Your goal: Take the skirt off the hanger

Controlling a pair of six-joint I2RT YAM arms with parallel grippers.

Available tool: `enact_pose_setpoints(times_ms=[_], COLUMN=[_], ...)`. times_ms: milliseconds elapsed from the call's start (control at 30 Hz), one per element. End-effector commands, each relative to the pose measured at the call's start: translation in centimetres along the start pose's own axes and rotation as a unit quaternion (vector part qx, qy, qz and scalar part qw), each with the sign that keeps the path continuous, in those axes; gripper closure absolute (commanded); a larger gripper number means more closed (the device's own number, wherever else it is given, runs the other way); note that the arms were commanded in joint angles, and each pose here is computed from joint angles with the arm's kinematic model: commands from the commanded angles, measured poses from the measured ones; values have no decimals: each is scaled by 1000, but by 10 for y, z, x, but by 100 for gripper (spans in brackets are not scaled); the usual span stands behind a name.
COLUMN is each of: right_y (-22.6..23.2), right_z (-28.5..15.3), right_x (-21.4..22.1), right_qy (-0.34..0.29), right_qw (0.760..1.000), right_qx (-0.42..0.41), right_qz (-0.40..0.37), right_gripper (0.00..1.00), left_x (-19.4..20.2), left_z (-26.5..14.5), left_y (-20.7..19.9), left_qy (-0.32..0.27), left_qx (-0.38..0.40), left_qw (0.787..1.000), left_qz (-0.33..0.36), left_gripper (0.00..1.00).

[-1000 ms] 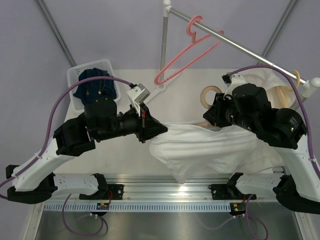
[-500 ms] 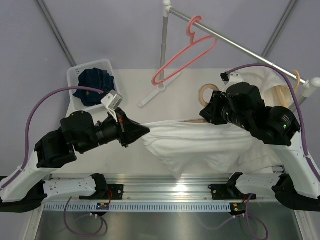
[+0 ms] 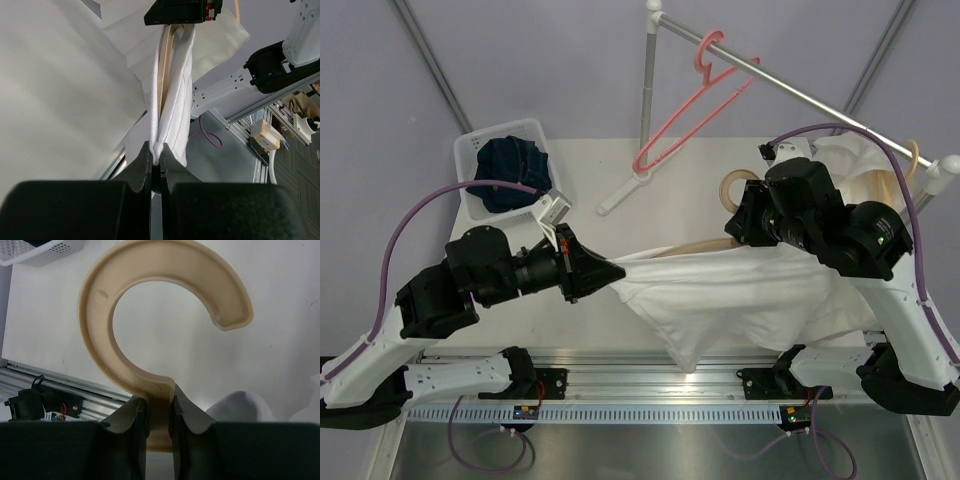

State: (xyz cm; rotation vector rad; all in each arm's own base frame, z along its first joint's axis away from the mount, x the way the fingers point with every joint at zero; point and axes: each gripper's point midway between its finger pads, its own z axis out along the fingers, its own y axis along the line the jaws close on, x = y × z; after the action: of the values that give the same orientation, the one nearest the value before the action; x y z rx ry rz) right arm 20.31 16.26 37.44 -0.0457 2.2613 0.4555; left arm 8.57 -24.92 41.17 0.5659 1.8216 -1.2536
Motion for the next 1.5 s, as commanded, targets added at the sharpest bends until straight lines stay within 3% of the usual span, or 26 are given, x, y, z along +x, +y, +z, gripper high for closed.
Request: enact_pose_setpoints(times_ms=[0, 400, 500, 633, 733, 767, 833, 867, 900, 1067, 1467], right_y=[-42, -53, -53, -25, -25, -27, -29, -30, -30, -36, -18], right_z=[-8, -10, -5, 1, 9, 13, 14, 14, 14, 10, -9], right_x=[-42, -65, -63, -60, -48, -43, -37, -32, -30, -16, -10], right_qy=[-89, -141, -130, -118, -89, -81, -74, -68, -63, -43, -43], right_qw=[990, 983, 984, 992, 995, 996, 997, 997, 998, 999, 997], right_qx=[102, 100, 105, 25, 26, 29, 28, 27, 22, 25, -43], right_qz=[41, 63, 62, 45, 28, 22, 11, 5, -4, -21, -40], right_gripper=[100, 100, 100, 100, 100, 100, 100, 100, 100, 100, 100], left_x=[12, 20, 23, 25, 11, 6, -14, -20, -25, -52, -13], left_z=[-32, -51, -48, -39, -35, -28, -35, -35, -32, -40, 35], left_y=[-22, -5, -9, -14, -21, -20, -32, -32, -32, -31, -25], left_qy=[25, 27, 37, 52, 44, 46, 28, 22, 20, -13, 114], left_qx=[58, 16, 27, 40, 42, 35, 43, 40, 36, 9, 19], left_qw=[998, 999, 998, 998, 998, 998, 998, 999, 999, 998, 989], left_qz=[-14, -29, -31, -23, -5, 0, 19, 25, 36, 67, 94], left_gripper=[100, 100, 100, 100, 98, 76, 54, 35, 25, 11, 8])
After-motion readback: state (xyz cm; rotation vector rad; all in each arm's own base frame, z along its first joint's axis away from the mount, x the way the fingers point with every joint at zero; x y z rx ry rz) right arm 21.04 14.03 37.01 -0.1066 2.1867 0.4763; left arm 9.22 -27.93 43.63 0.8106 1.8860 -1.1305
